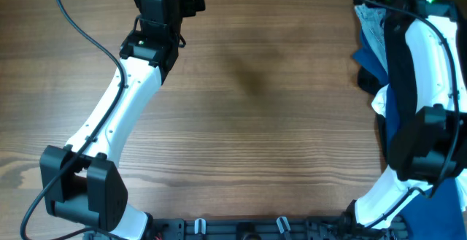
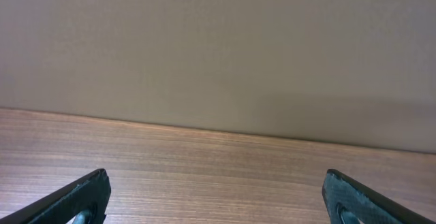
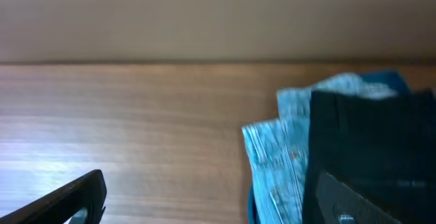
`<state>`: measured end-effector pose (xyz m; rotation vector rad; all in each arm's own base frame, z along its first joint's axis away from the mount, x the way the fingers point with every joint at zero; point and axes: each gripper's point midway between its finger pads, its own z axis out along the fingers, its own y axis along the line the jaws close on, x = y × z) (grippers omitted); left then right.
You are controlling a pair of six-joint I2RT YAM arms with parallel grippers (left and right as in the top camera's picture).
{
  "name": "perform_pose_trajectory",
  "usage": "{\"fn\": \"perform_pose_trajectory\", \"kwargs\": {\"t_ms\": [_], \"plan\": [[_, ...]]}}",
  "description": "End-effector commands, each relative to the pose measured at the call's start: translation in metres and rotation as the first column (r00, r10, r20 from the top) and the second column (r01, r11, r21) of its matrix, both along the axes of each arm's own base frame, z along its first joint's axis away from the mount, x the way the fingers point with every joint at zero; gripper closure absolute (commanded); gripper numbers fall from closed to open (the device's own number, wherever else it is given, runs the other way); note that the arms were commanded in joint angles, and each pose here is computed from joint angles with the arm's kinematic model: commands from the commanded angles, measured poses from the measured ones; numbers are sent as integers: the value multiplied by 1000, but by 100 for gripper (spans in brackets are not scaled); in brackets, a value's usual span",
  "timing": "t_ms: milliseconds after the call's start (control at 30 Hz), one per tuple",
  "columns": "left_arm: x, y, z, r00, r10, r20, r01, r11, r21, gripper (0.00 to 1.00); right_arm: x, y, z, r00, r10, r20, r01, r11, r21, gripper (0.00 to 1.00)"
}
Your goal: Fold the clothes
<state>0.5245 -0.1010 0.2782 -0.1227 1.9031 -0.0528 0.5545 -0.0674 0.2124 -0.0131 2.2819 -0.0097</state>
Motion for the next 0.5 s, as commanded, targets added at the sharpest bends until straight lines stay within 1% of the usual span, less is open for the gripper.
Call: {"fn": "perform_pose_trajectory", "kwargs": {"t_ms": [0, 100, 200, 267, 367, 400, 433, 467], "plan": [[0, 0, 11, 1000, 8, 25, -8, 1000, -6, 0, -9, -30, -19, 988, -131, -81, 123, 988, -90, 0], [-1, -2, 9, 1000, -4, 12, 4, 1000, -7, 0, -16, -43, -22, 975, -198, -103, 182, 973, -142, 0], [-2, -3, 5, 1000, -12, -3, 12, 1000, -6, 0, -24, -65, -21, 943, -318, -98, 296, 936, -192, 0], [-3, -3, 3, 1000, -12, -9, 12, 1000, -4, 0, -29, -76, -22, 926, -362, -103, 335, 917, -215, 0], [-3, -3, 2, 1000, -12, -13, 12, 1000, -3, 0, -45, -97, -24, 873, -474, -114, 435, 864, -253, 0], [-3, -3, 1, 1000, -12, -16, 12, 1000, -2, 0, -54, -107, -25, 842, -526, -120, 480, 832, -279, 0], [-3, -3, 1, 1000, -12, -19, 12, 1000, -1, 0, -62, -113, -27, 821, -555, -132, 501, 812, -299, 0], [-3, -3, 0, 1000, -12, -22, 12, 1000, -1, 0, -68, -115, -30, 814, -559, -157, 494, 809, -317, 0]]}}
